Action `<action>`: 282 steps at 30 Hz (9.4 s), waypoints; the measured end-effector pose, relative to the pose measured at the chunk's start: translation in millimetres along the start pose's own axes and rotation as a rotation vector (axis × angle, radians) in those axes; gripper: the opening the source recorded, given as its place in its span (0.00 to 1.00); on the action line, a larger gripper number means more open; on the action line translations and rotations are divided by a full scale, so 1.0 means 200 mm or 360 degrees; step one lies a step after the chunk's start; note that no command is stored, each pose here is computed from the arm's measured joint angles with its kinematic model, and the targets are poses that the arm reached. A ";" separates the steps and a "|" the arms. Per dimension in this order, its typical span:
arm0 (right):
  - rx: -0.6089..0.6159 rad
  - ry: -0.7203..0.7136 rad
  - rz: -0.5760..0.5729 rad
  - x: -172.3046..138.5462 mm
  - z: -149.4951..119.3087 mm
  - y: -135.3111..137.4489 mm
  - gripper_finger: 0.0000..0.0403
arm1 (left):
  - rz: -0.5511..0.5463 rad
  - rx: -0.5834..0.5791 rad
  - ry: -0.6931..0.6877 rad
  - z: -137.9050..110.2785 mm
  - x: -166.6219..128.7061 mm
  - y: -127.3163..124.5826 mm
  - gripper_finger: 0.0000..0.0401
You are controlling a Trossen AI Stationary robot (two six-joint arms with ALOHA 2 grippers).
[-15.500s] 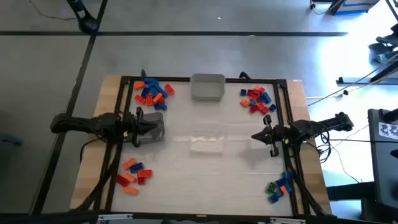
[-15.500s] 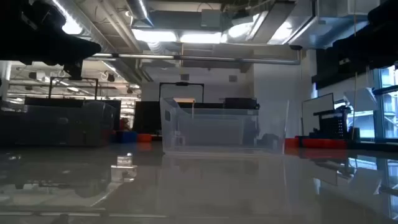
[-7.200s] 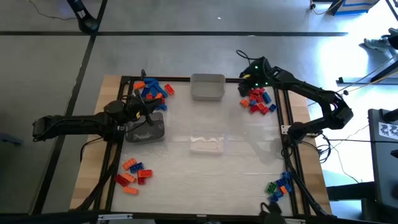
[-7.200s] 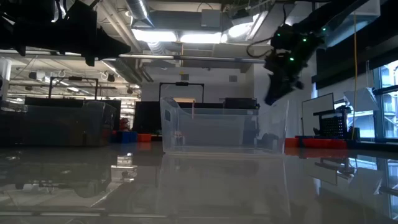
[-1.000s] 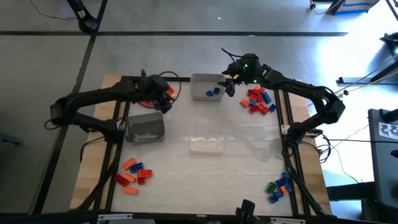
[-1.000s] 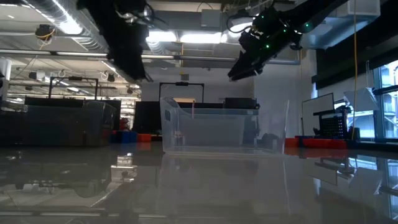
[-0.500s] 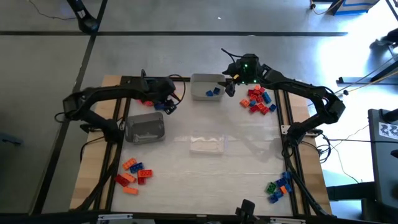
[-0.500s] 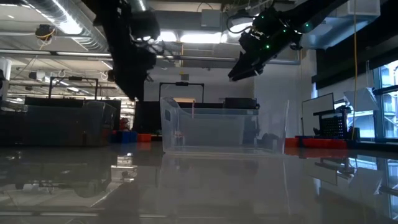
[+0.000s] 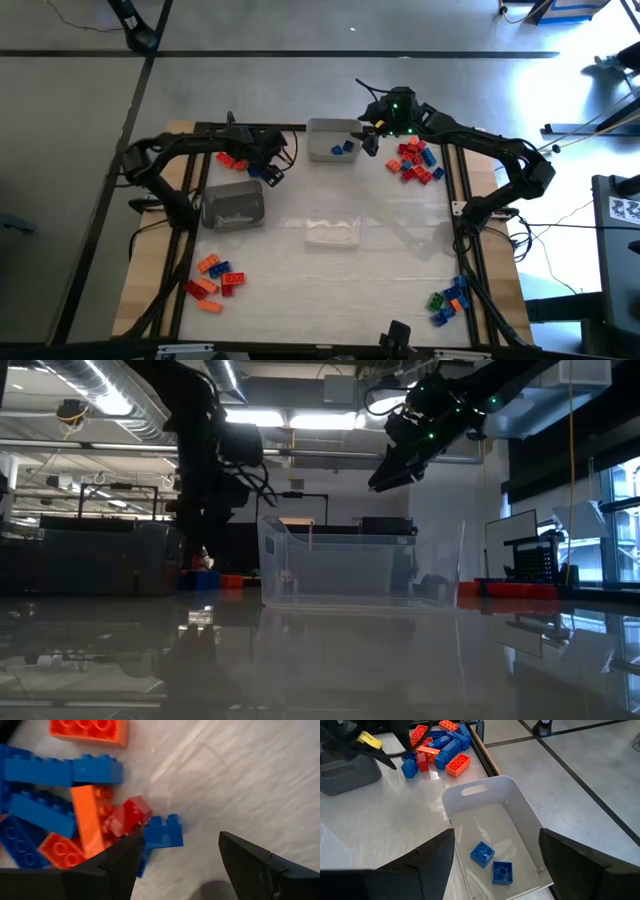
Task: Sort blocks by size
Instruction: Put the small blue game piece into the gray bin, then put the small red game piece into the gray bin, then put the small blue game piece into the gray bin
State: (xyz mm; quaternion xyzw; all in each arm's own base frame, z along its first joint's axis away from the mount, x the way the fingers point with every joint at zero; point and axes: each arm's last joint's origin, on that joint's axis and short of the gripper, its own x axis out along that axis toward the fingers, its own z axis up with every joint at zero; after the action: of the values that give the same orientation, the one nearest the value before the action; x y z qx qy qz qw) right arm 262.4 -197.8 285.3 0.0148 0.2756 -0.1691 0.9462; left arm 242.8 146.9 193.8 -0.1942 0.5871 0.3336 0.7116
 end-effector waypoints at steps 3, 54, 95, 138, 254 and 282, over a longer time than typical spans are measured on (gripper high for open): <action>0.0001 0.0001 0.0000 0.00 0.00 0.00 0.71 | 0.0006 0.0008 0.0041 0.00 0.04 0.00 0.62; -0.0004 0.0005 0.0001 0.00 0.00 0.00 0.71 | -0.0084 0.0013 0.0129 0.05 0.23 -0.03 0.62; -0.0015 0.0012 -0.0028 0.00 0.00 0.00 0.71 | -0.0196 0.0481 -0.1223 0.47 -0.13 -0.09 0.23; -0.0014 0.0015 -0.0032 0.00 0.00 0.00 0.71 | -0.0173 0.0316 -0.0549 0.04 -0.48 0.09 0.51; -0.0015 0.0015 -0.0041 0.00 0.00 0.00 0.71 | -0.0379 0.0483 -0.1355 0.21 -0.12 -0.01 0.22; -0.0015 0.0014 -0.0041 0.00 0.00 0.00 0.71 | -0.0359 0.0491 -0.1273 0.59 0.13 -0.10 0.42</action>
State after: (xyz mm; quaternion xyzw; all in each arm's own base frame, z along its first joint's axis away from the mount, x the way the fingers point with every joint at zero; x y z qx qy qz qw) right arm 262.0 -198.6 284.7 0.0074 0.2807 -0.1799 0.9427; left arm 343.0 217.9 194.1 -0.0041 0.2837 0.2113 0.9353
